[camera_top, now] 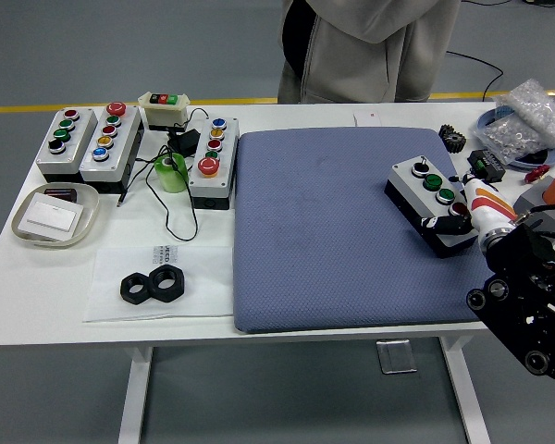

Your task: Pick up the button,place it on the desk,press the button,press the button

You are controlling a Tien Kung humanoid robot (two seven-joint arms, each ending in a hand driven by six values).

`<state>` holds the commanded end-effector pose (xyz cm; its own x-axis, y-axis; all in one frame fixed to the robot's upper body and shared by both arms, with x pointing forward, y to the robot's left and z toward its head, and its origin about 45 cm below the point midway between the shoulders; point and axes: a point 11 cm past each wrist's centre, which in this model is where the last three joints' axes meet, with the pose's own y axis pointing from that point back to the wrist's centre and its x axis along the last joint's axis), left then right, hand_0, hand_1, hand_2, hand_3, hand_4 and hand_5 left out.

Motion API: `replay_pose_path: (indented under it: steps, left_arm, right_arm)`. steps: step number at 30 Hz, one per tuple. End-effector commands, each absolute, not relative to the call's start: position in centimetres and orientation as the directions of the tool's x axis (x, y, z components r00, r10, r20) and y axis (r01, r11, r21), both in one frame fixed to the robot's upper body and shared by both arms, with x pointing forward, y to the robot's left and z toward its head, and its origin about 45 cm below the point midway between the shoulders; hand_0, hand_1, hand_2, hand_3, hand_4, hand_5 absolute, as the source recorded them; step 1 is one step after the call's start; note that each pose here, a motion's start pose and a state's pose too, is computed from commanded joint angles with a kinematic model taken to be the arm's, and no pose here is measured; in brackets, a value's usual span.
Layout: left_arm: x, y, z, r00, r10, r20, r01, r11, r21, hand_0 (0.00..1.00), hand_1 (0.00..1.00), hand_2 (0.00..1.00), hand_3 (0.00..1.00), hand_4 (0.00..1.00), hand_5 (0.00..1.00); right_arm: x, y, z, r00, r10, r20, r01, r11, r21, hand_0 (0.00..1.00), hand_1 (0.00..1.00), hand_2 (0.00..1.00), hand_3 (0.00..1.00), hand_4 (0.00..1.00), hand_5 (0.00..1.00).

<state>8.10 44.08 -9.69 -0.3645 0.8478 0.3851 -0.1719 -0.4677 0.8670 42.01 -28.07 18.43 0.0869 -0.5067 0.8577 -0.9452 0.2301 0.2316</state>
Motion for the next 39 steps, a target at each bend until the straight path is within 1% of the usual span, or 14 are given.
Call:
replay_pose_path:
  steps: [4,5,7,10,11,16,17,21,29,34,35,39]
  left_arm:
    - [8.0,44.1,-9.7,-0.362,0.848,0.387,-0.171,-0.469,0.867,0.703,0.824,0.849,0.82,0.622,0.998]
    - [8.0,44.2,-9.7,-0.361,0.848,0.388,-0.17,-0.469,0.866,0.705,0.824,0.849,0.821,0.621,0.998]
    - [8.0,44.2,-9.7,-0.361,0.848,0.389,-0.17,-0.47,0.866,0.705,0.824,0.849,0.821,0.621,0.998]
    - [7.9,44.2,-9.7,-0.358,0.848,0.39,-0.168,-0.47,0.867,0.705,0.824,0.849,0.821,0.621,0.998]
    - [7.8,44.2,-9.7,-0.358,0.848,0.39,-0.167,-0.47,0.867,0.706,0.825,0.849,0.821,0.622,0.998]
    - [7.6,44.2,-9.7,-0.354,0.849,0.392,-0.162,-0.469,0.868,0.706,0.825,0.849,0.821,0.622,0.998]
    - [7.6,44.2,-9.7,-0.354,0.849,0.392,-0.162,-0.469,0.868,0.711,0.826,0.85,0.821,0.622,0.998]
    - [7.5,44.2,-9.8,-0.352,0.85,0.393,-0.16,-0.468,0.869,0.711,0.826,0.85,0.821,0.622,0.998]
    - [7.7,44.2,-9.7,-0.36,0.847,0.391,-0.164,-0.47,0.868,0.717,0.825,0.85,0.821,0.621,0.998]
    - [7.8,44.1,-9.7,-0.363,0.847,0.388,-0.165,-0.468,0.868,0.717,0.825,0.85,0.821,0.621,0.998]
    - [7.8,44.1,-9.7,-0.363,0.847,0.388,-0.165,-0.468,0.868,0.717,0.826,0.849,0.821,0.623,0.998]
    - [7.8,44.0,-9.8,-0.363,0.848,0.385,-0.165,-0.466,0.869,0.717,0.826,0.849,0.821,0.623,0.998]
  right_arm:
    - [41.8,-28.1,18.4,0.085,-0.514,0.854,-0.953,0.209,0.221,0.619,0.472,0.544,0.767,0.936,0.199]
    - [41.6,-28.0,18.3,0.089,-0.52,0.85,-0.958,0.189,0.216,0.5,0.427,0.513,0.735,0.908,0.195]
    - [41.5,-28.0,18.3,0.091,-0.521,0.849,-0.96,0.179,0.213,0.5,0.427,0.513,0.735,0.908,0.195]
    - [41.1,-27.5,18.5,0.106,-0.507,0.856,-0.974,0.122,0.193,0.5,0.427,0.513,0.735,0.908,0.195]
    - [41.1,-27.5,18.5,0.109,-0.505,0.856,-0.975,0.114,0.191,0.482,0.425,0.509,0.729,0.893,0.198]
    - [40.3,-26.6,18.6,0.16,-0.478,0.863,-0.984,-0.003,0.181,0.482,0.425,0.509,0.729,0.893,0.198]
    - [40.3,-26.5,18.7,0.165,-0.476,0.864,-0.984,-0.015,0.18,0.464,0.42,0.503,0.726,0.881,0.191]
    - [39.9,-26.1,19.1,0.184,-0.428,0.885,-0.982,-0.109,0.152,0.464,0.42,0.503,0.726,0.881,0.191]
    - [39.5,-25.6,20.4,0.19,-0.363,0.912,-0.949,-0.304,0.077,0.451,0.417,0.489,0.717,0.893,0.192]
    - [39.5,-25.0,21.4,0.181,-0.358,0.916,-0.92,-0.392,0.028,0.451,0.417,0.489,0.717,0.893,0.192]
    - [39.5,-24.8,21.6,0.18,-0.355,0.917,-0.91,-0.413,0.019,0.447,0.415,0.486,0.706,0.884,0.179]
    - [39.2,-24.3,21.8,0.199,-0.33,0.923,-0.873,-0.487,0.015,0.447,0.415,0.486,0.706,0.884,0.179]
